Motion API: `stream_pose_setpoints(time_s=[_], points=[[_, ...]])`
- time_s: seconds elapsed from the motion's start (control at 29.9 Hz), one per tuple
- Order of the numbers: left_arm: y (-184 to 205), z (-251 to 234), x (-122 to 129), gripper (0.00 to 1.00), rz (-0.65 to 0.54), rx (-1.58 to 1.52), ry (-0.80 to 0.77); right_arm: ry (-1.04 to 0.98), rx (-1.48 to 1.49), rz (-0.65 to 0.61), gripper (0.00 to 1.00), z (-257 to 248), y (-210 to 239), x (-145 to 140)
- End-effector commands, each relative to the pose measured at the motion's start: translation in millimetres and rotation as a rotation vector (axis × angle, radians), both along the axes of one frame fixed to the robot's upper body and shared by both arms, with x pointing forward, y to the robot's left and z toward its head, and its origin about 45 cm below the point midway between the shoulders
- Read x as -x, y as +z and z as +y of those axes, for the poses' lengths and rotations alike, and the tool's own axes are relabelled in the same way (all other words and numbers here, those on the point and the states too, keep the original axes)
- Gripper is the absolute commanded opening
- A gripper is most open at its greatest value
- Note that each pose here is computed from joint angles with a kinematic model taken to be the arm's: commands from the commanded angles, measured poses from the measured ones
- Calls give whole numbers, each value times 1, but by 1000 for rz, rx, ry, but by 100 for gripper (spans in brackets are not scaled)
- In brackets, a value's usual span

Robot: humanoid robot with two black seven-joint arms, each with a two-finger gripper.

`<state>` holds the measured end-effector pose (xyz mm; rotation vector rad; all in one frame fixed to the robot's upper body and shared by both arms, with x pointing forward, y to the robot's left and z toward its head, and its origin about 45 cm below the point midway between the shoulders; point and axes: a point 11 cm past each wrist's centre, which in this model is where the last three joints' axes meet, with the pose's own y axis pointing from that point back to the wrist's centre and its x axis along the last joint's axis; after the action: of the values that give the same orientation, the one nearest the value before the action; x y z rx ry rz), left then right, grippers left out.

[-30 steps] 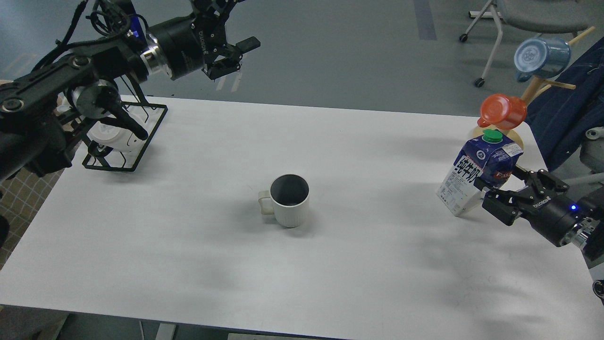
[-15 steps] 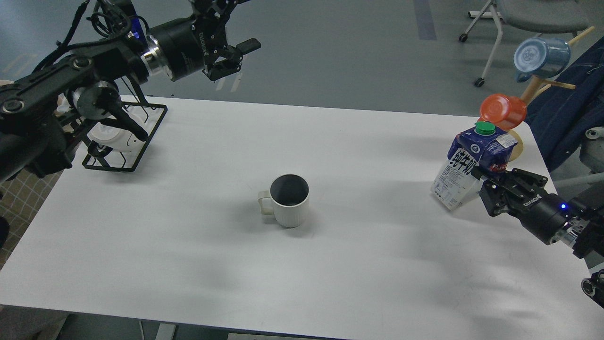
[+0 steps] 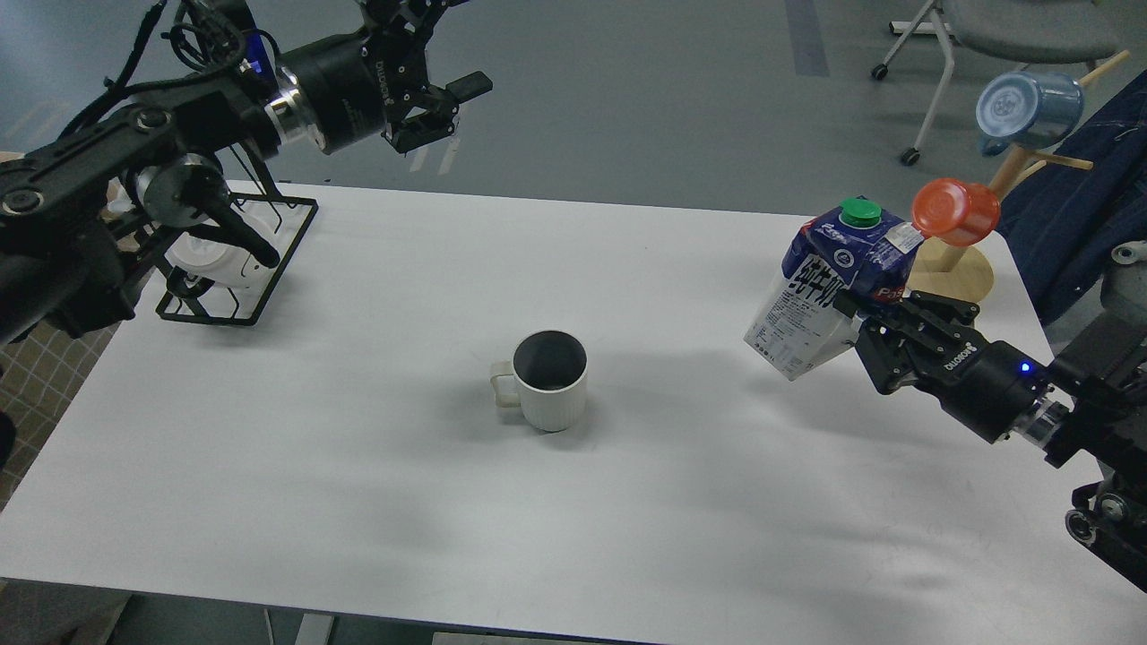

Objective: Place cup and milk with both arms
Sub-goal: 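Carry the milk carton with the right gripper beside the white mug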

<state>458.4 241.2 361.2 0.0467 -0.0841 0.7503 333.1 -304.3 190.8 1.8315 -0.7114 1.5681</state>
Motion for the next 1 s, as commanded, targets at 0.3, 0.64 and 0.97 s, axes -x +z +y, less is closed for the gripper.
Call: stream_pose_setpoints(time_s=[0.3,0.64,0.97], points=[[-1,0,0,96,1,1,-1,129,15,15,0,73,-21,-24],[-4,2,1,96,7,-2,4,179,11,36,0,112,-39,-29],[-6,3,1,96,12,-2,5,187,-4,45,0,125,-44,-30]])
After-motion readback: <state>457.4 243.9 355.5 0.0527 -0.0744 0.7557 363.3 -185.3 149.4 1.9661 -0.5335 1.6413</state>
